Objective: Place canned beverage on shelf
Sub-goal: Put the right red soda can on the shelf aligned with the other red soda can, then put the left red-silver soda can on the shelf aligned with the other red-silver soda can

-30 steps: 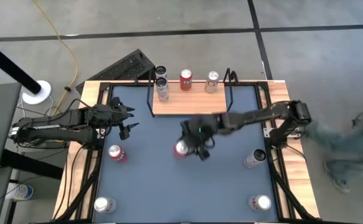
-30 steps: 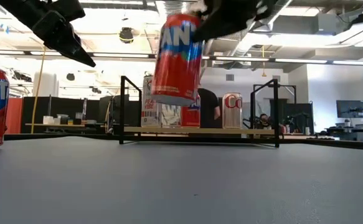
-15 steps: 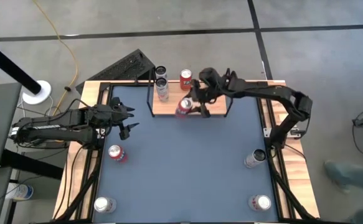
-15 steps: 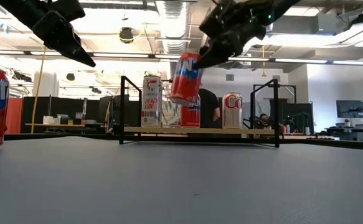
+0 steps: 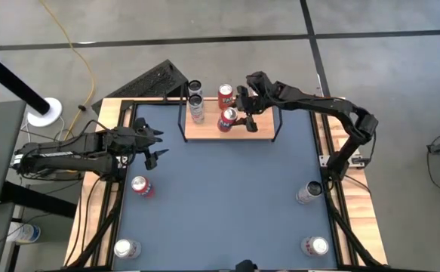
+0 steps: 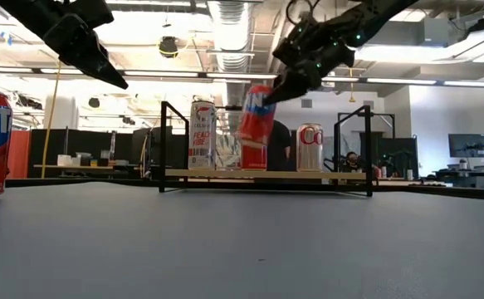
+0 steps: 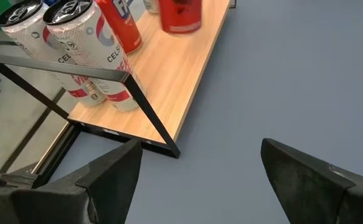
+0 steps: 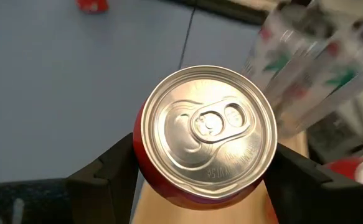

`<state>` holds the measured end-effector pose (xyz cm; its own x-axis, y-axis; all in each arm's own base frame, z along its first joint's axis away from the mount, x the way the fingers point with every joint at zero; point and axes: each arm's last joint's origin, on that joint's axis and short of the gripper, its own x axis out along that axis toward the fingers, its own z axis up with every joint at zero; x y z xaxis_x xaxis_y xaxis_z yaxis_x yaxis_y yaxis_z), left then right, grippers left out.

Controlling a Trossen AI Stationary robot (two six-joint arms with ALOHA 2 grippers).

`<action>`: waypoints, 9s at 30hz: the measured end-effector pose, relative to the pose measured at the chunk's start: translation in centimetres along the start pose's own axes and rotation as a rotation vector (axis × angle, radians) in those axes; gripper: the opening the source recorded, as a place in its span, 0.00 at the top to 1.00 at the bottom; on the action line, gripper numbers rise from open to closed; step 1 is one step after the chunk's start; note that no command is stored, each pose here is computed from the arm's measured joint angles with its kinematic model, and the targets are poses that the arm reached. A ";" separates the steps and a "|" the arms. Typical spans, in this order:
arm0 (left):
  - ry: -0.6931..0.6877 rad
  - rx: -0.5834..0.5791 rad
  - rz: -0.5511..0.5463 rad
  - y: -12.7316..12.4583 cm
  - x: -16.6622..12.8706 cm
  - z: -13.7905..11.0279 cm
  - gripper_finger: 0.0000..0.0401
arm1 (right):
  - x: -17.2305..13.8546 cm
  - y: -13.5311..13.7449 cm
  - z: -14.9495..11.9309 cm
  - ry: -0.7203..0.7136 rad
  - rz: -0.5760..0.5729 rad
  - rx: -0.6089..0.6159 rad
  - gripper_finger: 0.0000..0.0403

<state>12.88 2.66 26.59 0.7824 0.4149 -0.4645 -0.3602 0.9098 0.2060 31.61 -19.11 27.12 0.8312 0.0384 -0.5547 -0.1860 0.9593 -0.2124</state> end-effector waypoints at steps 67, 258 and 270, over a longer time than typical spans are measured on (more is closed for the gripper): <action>0.038 0.011 -0.039 -0.4 0.8 -0.1 0.21 | 3.0 -1.0 9.4 0.218 -0.065 0.102 0.08; 1.090 -0.598 0.154 -28.4 -12.2 5.8 0.21 | -9.0 21.9 7.5 0.401 0.077 0.073 1.00; 1.149 -0.591 0.194 -28.9 -12.2 3.9 0.21 | -9.1 22.3 7.5 0.398 0.115 0.068 1.00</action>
<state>15.69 -28.68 29.68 -0.0797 0.0279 -0.9964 -0.8149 0.5739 0.0812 23.87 4.04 33.47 0.5372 0.0483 -0.8421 -0.2201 0.9718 -0.0847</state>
